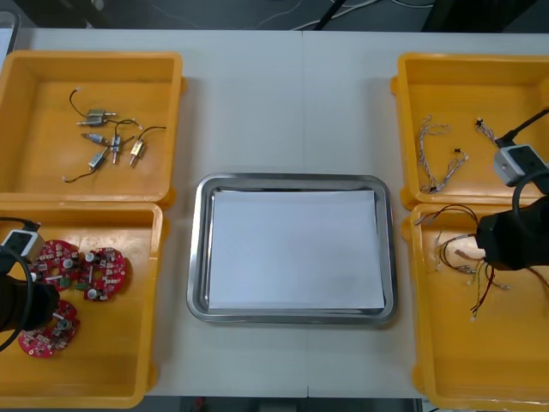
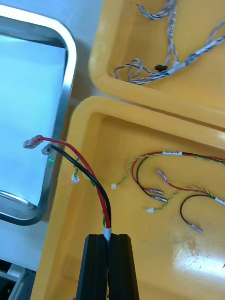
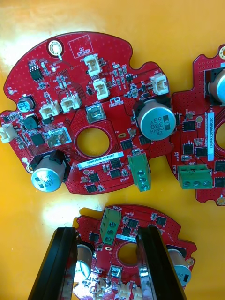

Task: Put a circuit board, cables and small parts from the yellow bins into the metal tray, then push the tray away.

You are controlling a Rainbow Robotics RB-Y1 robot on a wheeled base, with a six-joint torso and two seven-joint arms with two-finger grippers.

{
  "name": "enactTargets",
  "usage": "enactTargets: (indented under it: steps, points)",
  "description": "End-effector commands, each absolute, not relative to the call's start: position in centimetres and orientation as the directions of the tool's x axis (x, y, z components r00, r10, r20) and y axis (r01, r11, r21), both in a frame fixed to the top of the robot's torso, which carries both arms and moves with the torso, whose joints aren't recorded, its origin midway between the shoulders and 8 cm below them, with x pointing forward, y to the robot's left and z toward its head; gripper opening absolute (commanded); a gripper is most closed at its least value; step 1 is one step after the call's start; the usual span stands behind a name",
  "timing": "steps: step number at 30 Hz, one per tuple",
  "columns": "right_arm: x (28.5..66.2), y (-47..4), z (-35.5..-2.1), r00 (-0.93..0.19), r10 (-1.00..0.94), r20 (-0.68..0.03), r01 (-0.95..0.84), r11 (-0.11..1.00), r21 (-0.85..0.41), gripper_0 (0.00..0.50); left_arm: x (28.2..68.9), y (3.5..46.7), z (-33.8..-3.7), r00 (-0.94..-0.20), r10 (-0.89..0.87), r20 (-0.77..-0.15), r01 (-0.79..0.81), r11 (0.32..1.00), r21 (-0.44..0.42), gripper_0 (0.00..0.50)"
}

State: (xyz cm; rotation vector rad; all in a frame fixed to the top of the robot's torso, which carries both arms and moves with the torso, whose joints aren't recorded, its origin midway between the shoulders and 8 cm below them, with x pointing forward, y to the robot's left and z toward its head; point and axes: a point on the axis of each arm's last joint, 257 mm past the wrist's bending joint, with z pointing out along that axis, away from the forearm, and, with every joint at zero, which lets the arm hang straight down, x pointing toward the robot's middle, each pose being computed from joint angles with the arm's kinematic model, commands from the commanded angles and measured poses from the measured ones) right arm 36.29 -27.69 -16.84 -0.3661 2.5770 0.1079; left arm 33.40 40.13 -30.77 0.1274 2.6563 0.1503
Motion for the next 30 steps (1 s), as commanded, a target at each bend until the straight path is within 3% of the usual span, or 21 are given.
enactTargets:
  steps: [1,10,20,30]
  points:
    - [36.7,-25.9,-15.0,-0.758,-0.410,-0.507,-0.413,0.904,-0.112,0.000,34.4,39.9,-30.0,-0.848,0.284,-0.448,0.208,0.955,0.212,0.363]
    - [36.9,-24.3,-14.5,-0.709,-0.499,-0.499,-0.500,0.854,-0.144,0.000,33.8,39.8,-30.7,-0.855,0.292,-0.429,0.216,0.952,0.217,0.342]
    - [36.5,-22.8,-14.3,-0.564,-0.679,-0.470,-0.671,0.708,-0.219,0.000,33.3,39.5,-31.5,-0.861,0.302,-0.410,0.225,0.948,0.225,0.342]
    - [36.4,-22.4,-14.2,-0.553,-0.685,-0.474,-0.683,0.699,-0.213,0.000,32.9,39.5,-32.2,-0.868,0.303,-0.394,0.225,0.946,0.233,0.342]
